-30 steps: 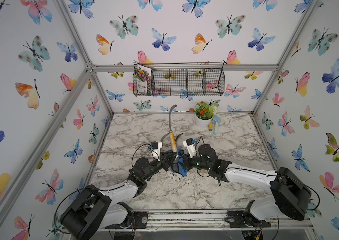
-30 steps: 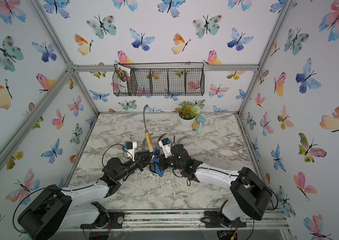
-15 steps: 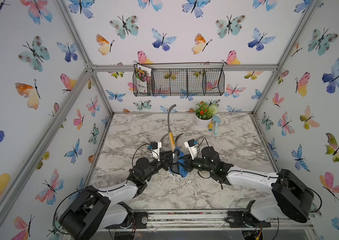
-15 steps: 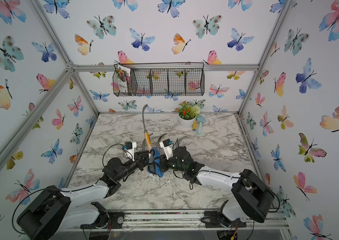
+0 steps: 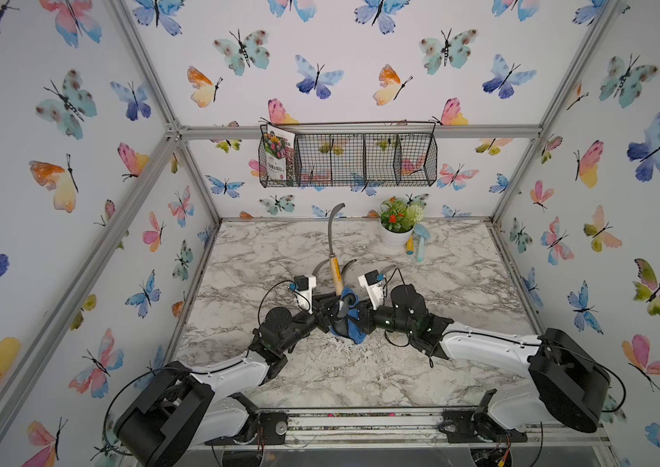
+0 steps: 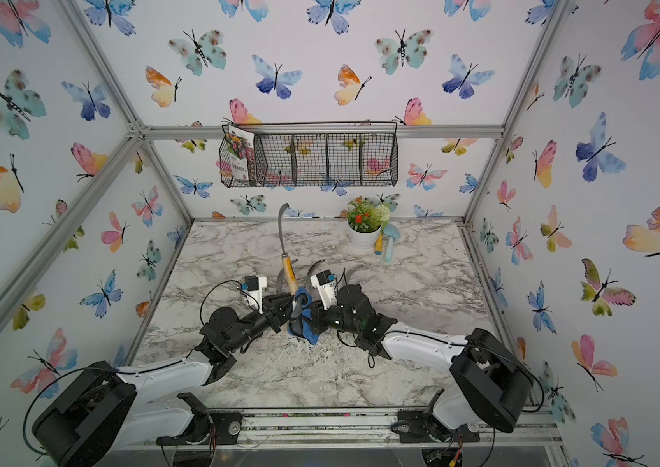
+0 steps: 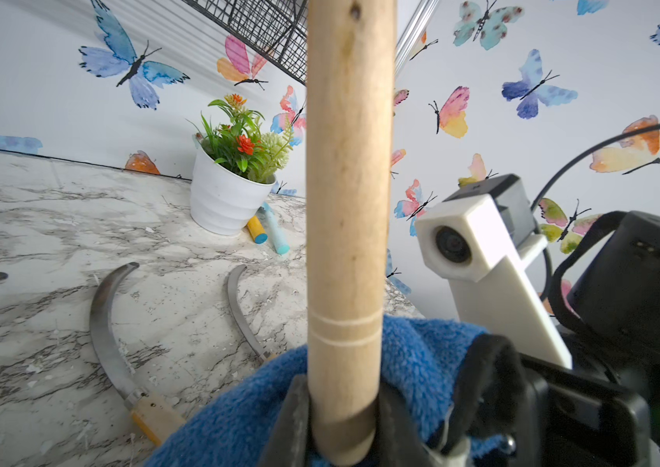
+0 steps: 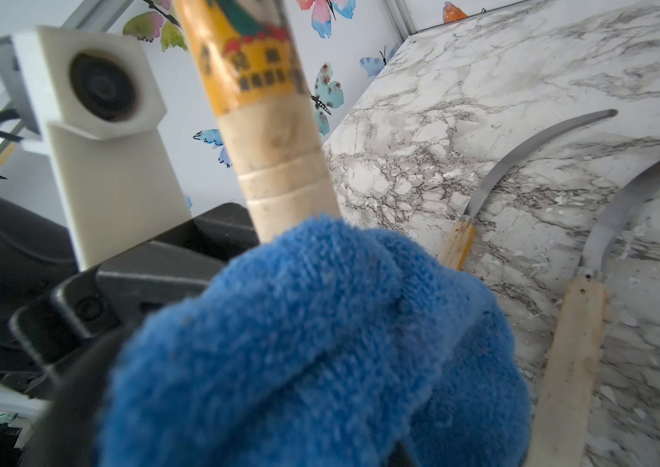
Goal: Wipe small sickles with rags
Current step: Wipe the small sickle.
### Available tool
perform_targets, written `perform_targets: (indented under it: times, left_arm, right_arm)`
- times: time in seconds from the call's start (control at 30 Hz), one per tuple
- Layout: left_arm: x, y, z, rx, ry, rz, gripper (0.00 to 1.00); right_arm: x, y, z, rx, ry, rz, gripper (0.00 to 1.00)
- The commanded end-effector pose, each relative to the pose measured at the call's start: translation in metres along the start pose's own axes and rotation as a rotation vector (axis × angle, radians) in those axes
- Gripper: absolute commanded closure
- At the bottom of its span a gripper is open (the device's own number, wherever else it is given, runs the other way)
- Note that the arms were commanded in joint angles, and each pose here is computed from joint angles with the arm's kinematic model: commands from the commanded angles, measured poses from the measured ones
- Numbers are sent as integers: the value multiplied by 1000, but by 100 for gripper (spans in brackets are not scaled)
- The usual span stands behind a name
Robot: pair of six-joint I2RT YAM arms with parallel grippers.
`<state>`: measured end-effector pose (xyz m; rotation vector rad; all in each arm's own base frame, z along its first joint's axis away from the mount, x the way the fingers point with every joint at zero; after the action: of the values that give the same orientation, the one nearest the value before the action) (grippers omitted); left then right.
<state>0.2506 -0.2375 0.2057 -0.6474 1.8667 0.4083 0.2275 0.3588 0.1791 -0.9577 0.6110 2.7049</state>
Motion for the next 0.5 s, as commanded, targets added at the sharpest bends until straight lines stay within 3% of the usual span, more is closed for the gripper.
perform_targets:
  times: [0.0, 0.13, 0.33, 0.47]
  left_arm:
    - [3, -4, -20, 99, -26, 30, 100]
    - [3, -4, -20, 105, -24, 31, 100]
    - [4, -4, -22, 110, -23, 34, 100]
    - [3, -4, -22, 109, -24, 34, 100]
  right_arm:
    - [-21, 1, 26, -89, 34, -86, 98]
    - [-32, 35, 38, -121, 62, -214, 98]
    - [-30, -1, 37, -110, 54, -94, 98]
    - [-33, 18, 33, -101, 63, -190, 98]
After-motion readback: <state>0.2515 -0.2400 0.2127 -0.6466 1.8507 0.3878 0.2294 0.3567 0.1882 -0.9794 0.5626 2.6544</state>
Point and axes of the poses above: each gripper's point midway between its finger pads, its own y axis back along the fingers, its own z axis along the line the jaws close on, x = y × z, the point moved 2 cm from there along y, back along the fingers, and after that the axes turned 10 degrees about -y, right-handed, at the moved point
